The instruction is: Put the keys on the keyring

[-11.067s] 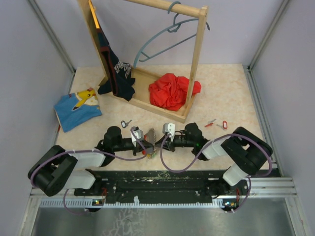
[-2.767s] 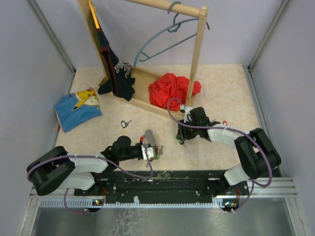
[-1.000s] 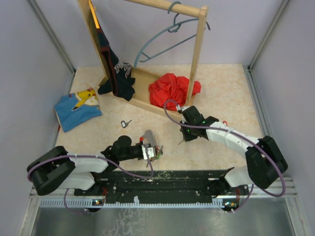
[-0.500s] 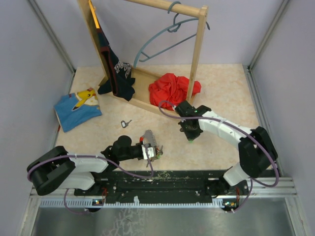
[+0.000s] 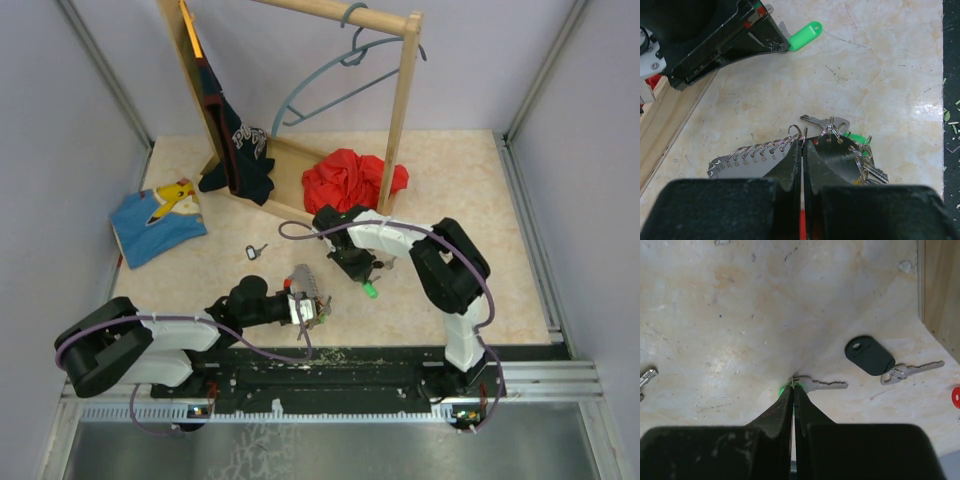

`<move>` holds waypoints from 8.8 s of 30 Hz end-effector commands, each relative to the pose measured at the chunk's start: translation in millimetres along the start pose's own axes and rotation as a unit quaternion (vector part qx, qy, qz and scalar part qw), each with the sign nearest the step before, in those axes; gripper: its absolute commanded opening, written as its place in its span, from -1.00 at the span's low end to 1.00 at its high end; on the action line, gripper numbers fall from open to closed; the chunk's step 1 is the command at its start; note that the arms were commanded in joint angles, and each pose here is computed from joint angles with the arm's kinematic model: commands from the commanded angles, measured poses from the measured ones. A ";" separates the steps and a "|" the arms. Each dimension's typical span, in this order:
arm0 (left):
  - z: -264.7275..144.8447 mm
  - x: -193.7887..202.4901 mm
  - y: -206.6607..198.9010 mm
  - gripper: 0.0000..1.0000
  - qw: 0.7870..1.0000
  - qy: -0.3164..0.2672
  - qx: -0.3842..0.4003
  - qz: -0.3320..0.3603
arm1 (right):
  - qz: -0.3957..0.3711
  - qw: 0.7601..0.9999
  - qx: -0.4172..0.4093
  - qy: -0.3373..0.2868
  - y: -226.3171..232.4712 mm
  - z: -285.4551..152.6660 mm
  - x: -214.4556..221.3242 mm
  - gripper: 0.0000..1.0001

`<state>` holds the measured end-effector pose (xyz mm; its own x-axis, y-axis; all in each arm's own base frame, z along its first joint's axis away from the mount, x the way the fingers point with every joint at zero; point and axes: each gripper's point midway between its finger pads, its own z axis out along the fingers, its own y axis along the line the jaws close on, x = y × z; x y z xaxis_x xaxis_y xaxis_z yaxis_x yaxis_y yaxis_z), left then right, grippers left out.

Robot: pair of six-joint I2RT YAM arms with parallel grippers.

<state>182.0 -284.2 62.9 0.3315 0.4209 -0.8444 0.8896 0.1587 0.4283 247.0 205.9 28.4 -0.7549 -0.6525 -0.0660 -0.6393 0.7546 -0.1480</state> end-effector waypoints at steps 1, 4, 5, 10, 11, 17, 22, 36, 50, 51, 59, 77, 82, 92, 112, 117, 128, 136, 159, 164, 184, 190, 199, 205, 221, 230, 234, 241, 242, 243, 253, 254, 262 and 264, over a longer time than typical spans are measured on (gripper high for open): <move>2.8 -14.5 5.3 -1.00 1.000 -0.020 -0.004 0.007 | -0.022 0.999 -0.003 -0.024 8.1 -2.1 -29.1 -0.95; 2.8 -14.4 5.2 -1.00 1.000 -0.020 -0.004 0.007 | -0.028 0.999 -0.004 -0.044 14.9 -7.4 -39.0 -0.74; 2.8 -14.6 5.8 -1.00 1.000 -0.020 -0.005 0.007 | -0.026 0.998 -0.004 -0.055 15.7 -10.5 -42.3 -0.68; 2.5 -15.3 6.1 -1.00 1.000 -0.021 -0.005 0.007 | 0.001 0.991 -0.004 -0.136 13.1 -37.2 -56.4 -0.54; 2.3 -15.3 6.2 -1.00 1.000 -0.021 -0.006 0.007 | 0.006 0.988 -0.006 -0.155 12.6 -42.6 -57.1 -0.51; 2.1 -15.9 6.8 -1.00 1.000 -0.021 -0.007 0.006 | 0.031 0.958 -0.029 -0.284 11.4 -72.0 -51.6 -0.34; 2.3 -15.7 6.2 -1.00 1.000 -0.021 -0.006 0.007 | 0.042 0.943 -0.020 -0.329 5.8 -66.0 -36.8 -0.35; 3.0 -14.3 5.8 -1.00 1.000 -0.019 -0.005 0.005 | 0.034 0.933 0.004 -0.358 0.1 -38.9 -27.3 -0.45; 2.5 -14.6 6.1 -1.00 1.000 -0.020 -0.006 0.005 | 0.029 0.945 0.007 -0.326 2.0 -25.4 -29.1 -0.56; 2.7 -14.2 5.9 -1.00 1.000 -0.019 -0.006 0.005 | 0.027 0.946 0.007 -0.323 2.6 -23.9 -28.9 -0.57; 2.7 -14.4 5.7 -1.00 1.000 -0.019 -0.006 0.005 | 0.025 0.951 0.014 -0.307 1.2 -18.6 -28.1 -0.65; 1.2 -16.7 6.3 -1.00 1.000 -0.023 -0.008 0.006 | 0.005 0.977 -0.022 -0.214 15.1 -31.5 -27.9 -1.00; 0.9 -16.8 6.4 -1.00 1.000 -0.023 -0.008 0.006 | -0.018 0.989 -0.041 -0.138 24.0 -23.8 -21.0 -1.00; 0.3 -17.2 7.0 -1.00 1.000 -0.024 -0.009 0.006 | -0.041 0.994 -0.038 -0.089 28.6 -13.4 -37.5 -1.00; -0.2 -17.9 8.3 -1.00 1.000 -0.025 -0.013 0.005 | 0.018 0.911 -0.081 -0.404 31.7 -79.4 -57.5 -0.32; -0.7 -18.3 9.5 -1.00 1.000 -0.025 -0.017 0.003 | 0.051 0.886 -0.086 -0.453 30.0 -75.0 -52.9 -0.27; -0.4 -17.5 9.8 -1.00 1.000 -0.023 -0.018 0.001 | 0.204 0.862 -0.138 -0.443 22.3 -44.2 -41.4 -0.34; -0.6 -17.9 10.4 -1.00 1.000 -0.023 -0.019 -0.001 | 0.256 0.848 -0.158 -0.437 14.6 -32.2 -38.9 -0.39; -0.8 -17.5 9.5 -1.00 1.000 -0.023 -0.018 -0.001 | 0.281 0.855 -0.156 -0.408 14.7 -3.8 -44.6 -0.52; -0.7 -17.9 10.2 -1.00 1.000 -0.023 -0.018 -0.001 | 0.273 0.859 -0.155 -0.405 15.8 -3.0 -45.4 -0.54; 0.1 -17.3 9.7 -1.00 1.000 -0.022 -0.017 -0.001 | 0.264 0.861 -0.170 -0.400 21.4 -7.1 -50.6 -0.66; 0.1 -17.0 9.8 -1.00 1.000 -0.021 -0.017 -0.002 | 0.267 0.866 -0.160 -0.391 19.2 -2.6 -48.8 -0.76; 0.1 -17.2 9.3 -1.00 1.000 -0.021 -0.016 -0.001 | 0.257 0.863 -0.170 -0.401 21.4 -11.5 -54.2 -0.96; -0.4 -17.2 9.6 -1.00 1.000 -0.021 -0.017 -0.002 | 0.230 0.865 -0.160 -0.416 16.6 -29.1 -52.6 -1.00; -10.0 -25.5 17.6 -1.00 0.998 -0.044 -0.051 -0.017 | -0.118 0.857 -0.179 -0.468 46.8 -70.7 -32.3 -1.00; -9.0 -26.7 14.1 -1.00 0.997 -0.055 -0.044 -0.013 | -0.257 0.823 -0.157 -0.482 70.6 -76.9 -31.5 -1.00; -7.8 -26.8 13.3 -1.00 0.997 -0.060 -0.041 -0.019 | -0.290 0.812 -0.123 -0.491 75.2 -82.7 -35.9 -1.00; -11.1 -30.9 11.9 -1.00 0.995 -0.083 -0.038 -0.029 | -0.325 0.754 -0.088 -0.564 76.8 -106.9 -34.5 -1.00; -10.7 -32.0 11.0 -1.00 0.995 -0.085 -0.035 -0.030 | -0.328 0.745 -0.085 -0.574 77.2 -110.5 -34.0 -1.00; -10.6 -30.9 10.0 -1.00 0.995 -0.085 -0.032 -0.031 | -0.332 0.742 -0.086 -0.576 78.1 -111.1 -32.2 -1.00; -8.3 -31.3 7.2 -1.00 0.995 -0.090 -0.023 -0.035 | -0.377 0.709 -0.085 -0.590 93.5 -110.1 -23.9 -1.00; -7.8 -31.3 7.7 -1.00 0.995 -0.089 -0.023 -0.035 | -0.381 0.707 -0.083 -0.590 94.5 -109.2 -23.5 -1.00; -6.3 -29.0 7.5 -1.00 0.996 -0.084 -0.021 -0.031 | -0.394 0.703 -0.092 -0.585 105.7 -103.6 -17.8 -1.00; -5.8 -28.7 7.8 -1.00 0.996 -0.082 -0.020 -0.031 | -0.388 0.707 -0.101 -0.582 107.6 -102.6 -17.3 -1.00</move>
<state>176.1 -284.9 81.3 0.2989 0.2931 -0.9082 0.9035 0.2193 0.3682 179.5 295.1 101.2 0.3637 -0.4568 -0.8118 -0.8982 0.0591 -0.4357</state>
